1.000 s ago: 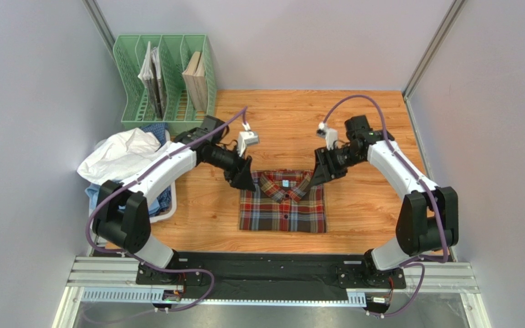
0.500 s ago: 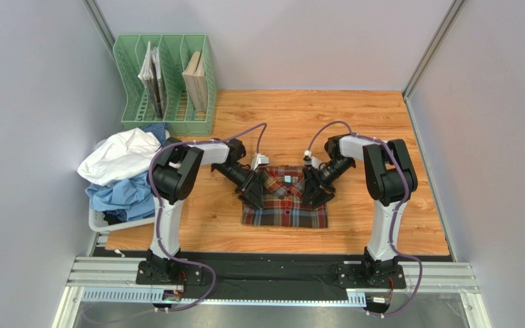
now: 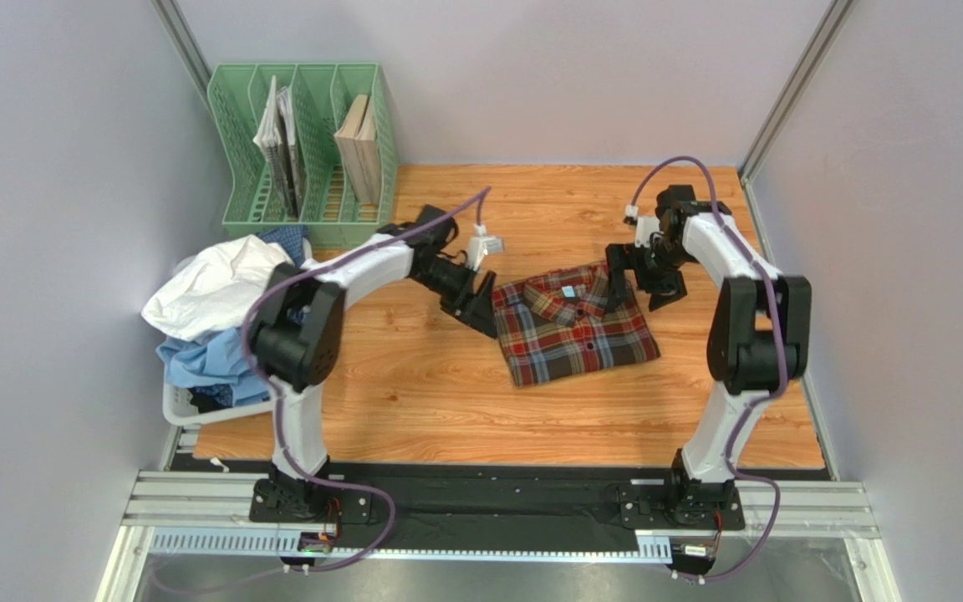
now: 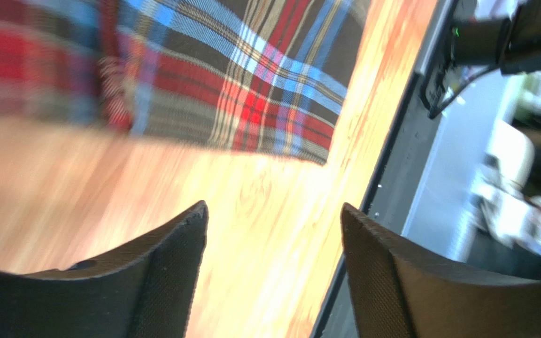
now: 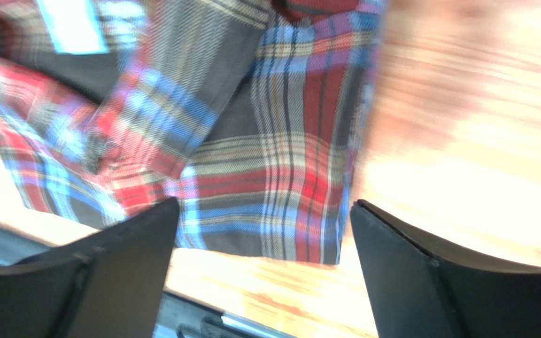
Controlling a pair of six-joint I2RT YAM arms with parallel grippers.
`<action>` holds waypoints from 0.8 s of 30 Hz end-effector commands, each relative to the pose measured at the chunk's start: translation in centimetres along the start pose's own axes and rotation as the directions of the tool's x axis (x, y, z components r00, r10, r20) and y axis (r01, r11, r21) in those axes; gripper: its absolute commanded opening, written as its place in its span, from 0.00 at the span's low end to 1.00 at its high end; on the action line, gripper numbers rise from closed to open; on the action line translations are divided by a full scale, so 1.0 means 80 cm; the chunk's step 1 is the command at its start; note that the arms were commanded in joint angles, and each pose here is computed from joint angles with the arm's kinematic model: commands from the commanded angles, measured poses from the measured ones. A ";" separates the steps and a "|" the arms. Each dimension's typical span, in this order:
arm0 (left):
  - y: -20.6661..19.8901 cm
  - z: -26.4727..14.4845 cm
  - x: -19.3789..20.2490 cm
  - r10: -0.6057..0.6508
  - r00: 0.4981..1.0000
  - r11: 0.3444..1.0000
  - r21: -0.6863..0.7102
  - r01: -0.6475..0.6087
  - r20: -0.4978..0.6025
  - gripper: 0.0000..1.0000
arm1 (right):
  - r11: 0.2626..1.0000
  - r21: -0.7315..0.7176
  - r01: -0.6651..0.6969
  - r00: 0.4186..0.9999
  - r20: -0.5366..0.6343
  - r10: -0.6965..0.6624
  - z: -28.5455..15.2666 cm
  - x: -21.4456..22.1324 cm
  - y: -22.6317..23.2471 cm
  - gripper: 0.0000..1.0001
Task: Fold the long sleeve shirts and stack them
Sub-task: Fold the shirt, then neatly place the folded shirt to the corner
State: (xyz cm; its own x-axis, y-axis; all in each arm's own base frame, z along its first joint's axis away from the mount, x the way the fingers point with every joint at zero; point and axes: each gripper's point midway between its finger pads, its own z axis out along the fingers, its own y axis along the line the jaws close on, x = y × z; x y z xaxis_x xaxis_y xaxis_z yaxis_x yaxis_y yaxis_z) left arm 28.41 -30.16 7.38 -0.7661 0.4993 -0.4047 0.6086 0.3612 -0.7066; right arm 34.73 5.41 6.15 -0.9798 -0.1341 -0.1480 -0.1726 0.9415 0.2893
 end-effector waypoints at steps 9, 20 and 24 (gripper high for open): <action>-0.115 -0.231 -0.019 0.443 0.865 0.826 -0.484 -0.291 0.237 0.99 | 0.878 0.292 0.379 0.897 0.115 -0.426 0.010 0.011 0.122 1.00; -0.120 -0.262 0.018 0.444 0.865 0.777 -0.581 -0.240 0.236 0.99 | 0.873 0.389 0.294 0.947 0.008 -0.322 0.092 -0.028 0.085 1.00; -0.110 -0.262 0.024 0.440 0.872 0.762 -0.602 -0.237 0.215 0.99 | 0.890 0.437 0.131 0.983 0.058 -0.173 0.072 -0.073 -0.004 1.00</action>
State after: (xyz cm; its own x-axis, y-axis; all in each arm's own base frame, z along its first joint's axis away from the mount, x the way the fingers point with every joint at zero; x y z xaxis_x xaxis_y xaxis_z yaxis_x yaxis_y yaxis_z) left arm 26.09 -16.85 25.15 -0.4643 0.3962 -0.7921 0.7724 0.6187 -0.1433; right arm 35.56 15.20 2.54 -0.8652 -0.4505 -0.2200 -0.4442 0.8923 -0.0802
